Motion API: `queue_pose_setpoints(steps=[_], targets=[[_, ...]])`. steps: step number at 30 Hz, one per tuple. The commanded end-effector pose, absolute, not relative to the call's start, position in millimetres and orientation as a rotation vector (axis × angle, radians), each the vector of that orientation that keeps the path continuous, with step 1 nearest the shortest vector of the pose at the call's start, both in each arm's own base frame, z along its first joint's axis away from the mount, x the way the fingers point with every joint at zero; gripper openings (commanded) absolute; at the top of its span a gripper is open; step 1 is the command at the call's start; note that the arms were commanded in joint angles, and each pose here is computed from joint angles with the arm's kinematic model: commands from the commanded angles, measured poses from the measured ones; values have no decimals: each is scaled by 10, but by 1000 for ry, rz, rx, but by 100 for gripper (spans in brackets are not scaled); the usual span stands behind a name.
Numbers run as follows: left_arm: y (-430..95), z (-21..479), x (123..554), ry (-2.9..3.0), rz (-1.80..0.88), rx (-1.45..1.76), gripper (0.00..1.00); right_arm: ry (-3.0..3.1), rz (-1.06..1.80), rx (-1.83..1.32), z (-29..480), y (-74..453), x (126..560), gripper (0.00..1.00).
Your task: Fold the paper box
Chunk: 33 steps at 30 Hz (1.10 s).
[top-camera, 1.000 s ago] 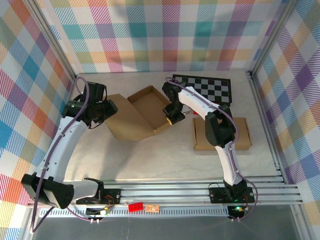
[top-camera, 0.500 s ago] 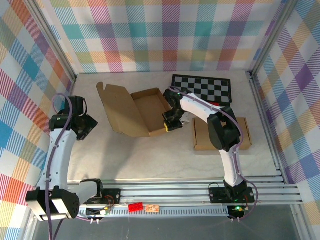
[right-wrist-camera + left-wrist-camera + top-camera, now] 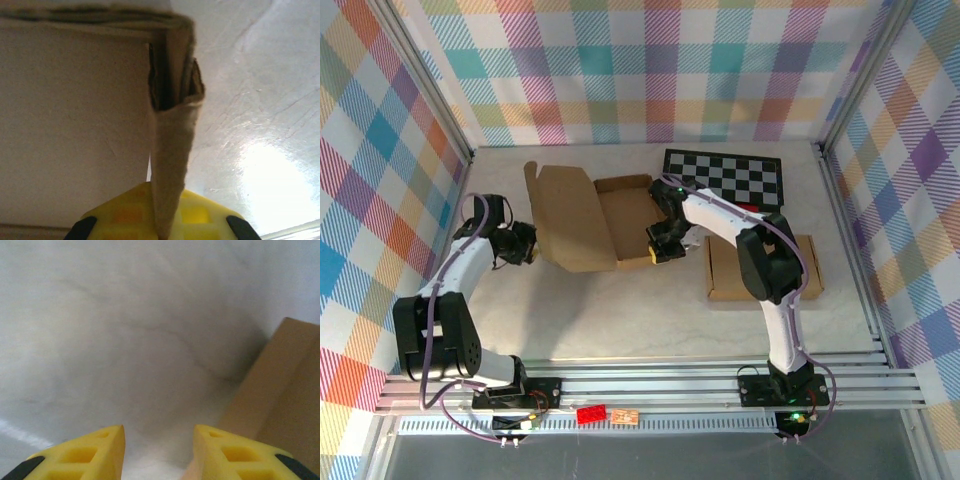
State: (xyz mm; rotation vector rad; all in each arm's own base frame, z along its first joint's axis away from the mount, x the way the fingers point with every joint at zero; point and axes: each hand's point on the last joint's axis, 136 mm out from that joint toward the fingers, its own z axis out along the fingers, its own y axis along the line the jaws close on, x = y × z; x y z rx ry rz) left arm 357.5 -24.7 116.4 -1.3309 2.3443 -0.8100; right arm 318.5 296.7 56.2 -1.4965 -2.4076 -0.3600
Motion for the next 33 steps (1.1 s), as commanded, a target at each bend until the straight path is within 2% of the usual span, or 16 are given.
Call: queue_pose_setpoints(steps=[1, 7, 13, 18, 20, 23, 27, 30, 33], targets=[[-365, 1453, 3845, 2278, -992, -1225, 39, -2363, -453, -1440, 787, 3213, 3012, 9], [-415, 1629, 3928, 2253, -1036, -1162, 39, -2382, -438, -1419, 792, 3244, 2958, 17], [-528, 1808, 3975, 2251, -1083, -1105, 39, -2423, -470, -1355, 823, 3267, 2975, 39], [-692, 1888, 4017, 2270, -1135, -1061, 39, -2620, -546, -1222, 1170, 3219, 3165, 53], [-746, 1914, 4033, 2279, -1138, -1047, 39, -2725, -589, -1147, 1355, 3194, 3258, 54], [-787, 1973, 4059, 2276, -1129, -1030, 39, -2945, -720, -925, 1688, 3222, 3479, 54], [-869, 2039, 4107, 2287, -1137, -999, 39, -3187, -1047, -388, 2261, 3486, 3748, 53], [-921, 2066, 4137, 2305, -1127, -975, 39, -3213, -1335, 27, 2730, 3762, 3773, 53], [-975, 2077, 4168, 2312, -1131, -962, 39, -3138, -1489, 299, 3011, 3986, 3732, 54]])
